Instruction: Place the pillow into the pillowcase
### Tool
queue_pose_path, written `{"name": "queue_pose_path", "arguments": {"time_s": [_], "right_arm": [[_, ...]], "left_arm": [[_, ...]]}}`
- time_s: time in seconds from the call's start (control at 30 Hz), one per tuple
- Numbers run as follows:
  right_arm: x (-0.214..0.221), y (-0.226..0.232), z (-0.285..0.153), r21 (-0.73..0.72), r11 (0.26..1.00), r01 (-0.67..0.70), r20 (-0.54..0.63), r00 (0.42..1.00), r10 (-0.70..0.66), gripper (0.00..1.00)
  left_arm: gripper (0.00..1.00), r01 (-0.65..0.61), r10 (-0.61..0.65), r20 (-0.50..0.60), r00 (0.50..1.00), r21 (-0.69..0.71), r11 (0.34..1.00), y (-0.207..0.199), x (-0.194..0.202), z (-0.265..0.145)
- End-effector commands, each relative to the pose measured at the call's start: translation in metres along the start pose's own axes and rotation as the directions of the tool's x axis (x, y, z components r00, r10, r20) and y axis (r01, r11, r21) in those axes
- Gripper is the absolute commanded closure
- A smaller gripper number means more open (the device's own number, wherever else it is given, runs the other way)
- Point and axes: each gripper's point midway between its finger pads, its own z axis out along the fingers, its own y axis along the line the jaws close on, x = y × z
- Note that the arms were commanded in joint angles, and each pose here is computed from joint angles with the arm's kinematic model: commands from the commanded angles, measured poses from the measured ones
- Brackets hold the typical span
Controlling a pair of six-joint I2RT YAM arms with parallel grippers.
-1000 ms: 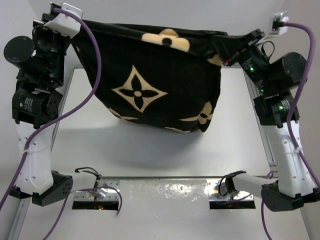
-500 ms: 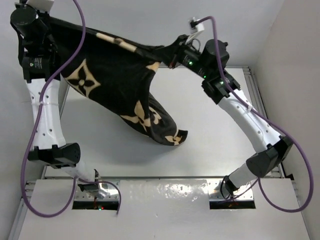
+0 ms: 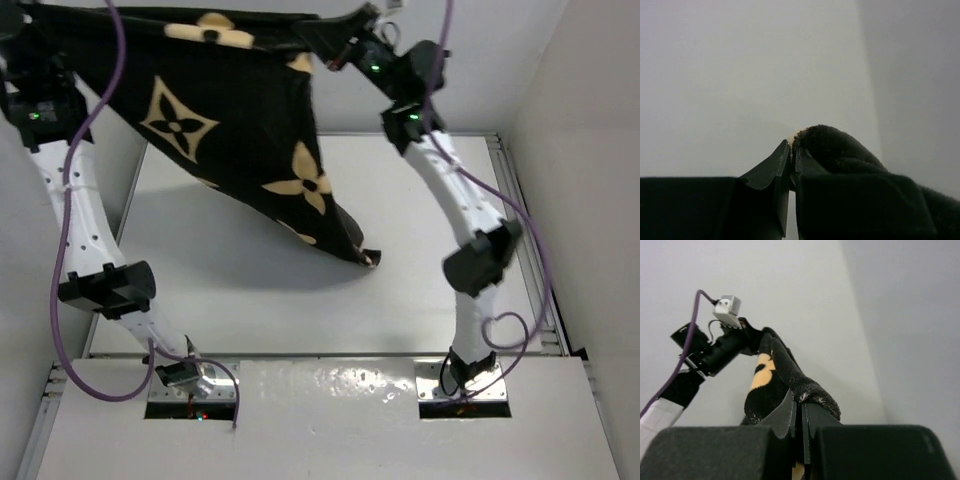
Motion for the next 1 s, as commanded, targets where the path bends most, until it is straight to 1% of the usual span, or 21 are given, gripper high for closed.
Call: {"name": "queue_pose_path", "arguments": {"time_s": [0.0, 0.03, 0.1, 0.13, 0.17, 0.23, 0.27, 0.33, 0.4, 0.43, 0.47, 0.5, 0.53, 0.57, 0.6, 0.63, 0.67, 0.7, 0.77, 0.87, 0.97], "right_arm": [[-0.027, 0.057, 0.038, -0.235, 0.971, 0.037, 0.223, 0.975, 0.017, 1.0], [-0.022, 0.066, 0.049, -0.241, 0.97, 0.029, 0.259, 0.965, 0.035, 1.0], [-0.04, 0.102, 0.049, -0.271, 0.954, 0.128, 0.346, 0.938, -0.028, 1.0], [-0.031, 0.099, 0.049, -0.25, 0.96, 0.128, 0.346, 0.938, -0.035, 1.0], [-0.059, 0.122, 0.037, -0.253, 0.945, 0.21, 0.408, 0.908, -0.093, 1.0], [-0.073, 0.121, 0.027, -0.217, 0.945, 0.246, 0.428, 0.894, -0.134, 1.0], [-0.097, 0.132, 0.014, -0.217, 0.941, 0.259, 0.473, 0.871, -0.131, 1.0], [-0.131, 0.111, -0.006, -0.162, 0.966, 0.204, 0.528, 0.844, -0.09, 1.0], [-0.153, 0.079, -0.023, -0.09, 0.98, 0.178, 0.545, 0.832, -0.101, 1.0], [-0.14, 0.052, -0.027, -0.041, 0.991, 0.129, 0.511, 0.855, -0.09, 1.0], [-0.151, 0.037, -0.042, 0.014, 0.997, 0.081, 0.513, 0.855, -0.076, 1.0], [-0.147, 0.025, -0.049, 0.049, 0.998, 0.05, 0.499, 0.864, -0.068, 1.0], [-0.111, -0.016, -0.059, 0.143, 0.99, -0.007, 0.435, 0.899, -0.057, 1.0], [-0.119, -0.014, -0.075, 0.188, 0.982, -0.006, 0.447, 0.891, -0.08, 1.0], [-0.109, -0.027, -0.087, 0.246, 0.969, -0.026, 0.432, 0.898, -0.085, 1.0], [-0.064, -0.065, -0.106, 0.37, 0.927, -0.057, 0.354, 0.931, -0.084, 1.0], [-0.057, -0.08, -0.124, 0.455, 0.887, -0.076, 0.36, 0.927, -0.105, 1.0], [-0.038, -0.09, -0.148, 0.53, 0.843, -0.088, 0.331, 0.937, -0.111, 1.0], [-0.017, -0.114, -0.183, 0.666, 0.739, -0.098, 0.303, 0.942, -0.148, 1.0], [0.018, -0.133, -0.243, 0.816, 0.57, -0.1, 0.224, 0.963, -0.151, 1.0], [0.043, -0.154, -0.307, 0.935, 0.348, -0.063, 0.118, 0.983, -0.138, 1.0]], "left_arm": [[1.0, 0.167, -0.091, 0.214, 0.973, -0.375, 0.912, 0.138, -0.056, -0.025], [1.0, 0.194, -0.086, 0.265, 0.961, -0.417, 0.888, 0.162, -0.067, -0.033], [1.0, 0.225, -0.075, 0.324, 0.943, -0.456, 0.861, 0.185, -0.081, -0.047], [1.0, 0.254, -0.06, 0.383, 0.922, -0.479, 0.84, 0.204, -0.092, -0.056], [1.0, 0.262, -0.055, 0.403, 0.914, -0.481, 0.837, 0.208, -0.097, -0.059], [1.0, 0.283, -0.053, 0.461, 0.886, -0.446, 0.849, 0.208, -0.11, -0.058], [1.0, 0.299, -0.062, 0.482, 0.874, -0.433, 0.851, 0.207, -0.112, -0.056], [1.0, 0.342, -0.091, 0.529, 0.844, -0.399, 0.851, 0.201, -0.115, -0.044], [1.0, 0.35, -0.127, 0.573, 0.81, -0.298, 0.888, 0.175, -0.126, -0.032], [1.0, 0.328, -0.138, 0.559, 0.818, -0.255, 0.909, 0.153, -0.119, -0.015], [1.0, 0.323, -0.179, 0.56, 0.809, -0.169, 0.931, 0.115, -0.126, -0.007], [1.0, 0.258, -0.146, 0.539, 0.83, -0.139, 0.956, 0.085, -0.123, 0.003], [1.0, 0.222, -0.146, 0.513, 0.846, -0.091, 0.971, 0.048, -0.115, 0.018], [1.0, 0.209, -0.181, 0.5, 0.847, 0.001, 0.978, -0.005, -0.121, 0.019], [1.0, 0.155, -0.155, 0.469, 0.869, 0.039, 0.987, -0.043, -0.112, 0.025], [1.0, 0.119, -0.148, 0.429, 0.891, 0.094, 0.988, -0.09, -0.095, 0.035], [1.0, 0.1, -0.165, 0.415, 0.895, 0.174, 0.98, -0.141, -0.097, 0.027], [1.0, 0.042, -0.119, 0.354, 0.928, 0.217, 0.975, -0.189, -0.061, 0.04], [1.0, 0.023, -0.138, 0.312, 0.94, 0.347, 0.938, -0.278, -0.047, 0.02], [1.0, 0.036, -0.141, 0.206, 0.968, 0.444, 0.895, -0.372, 0.004, 0.009], [1.0, 0.072, -0.131, 0.073, 0.989, 0.536, 0.841, -0.45, 0.057, -0.017]]}}
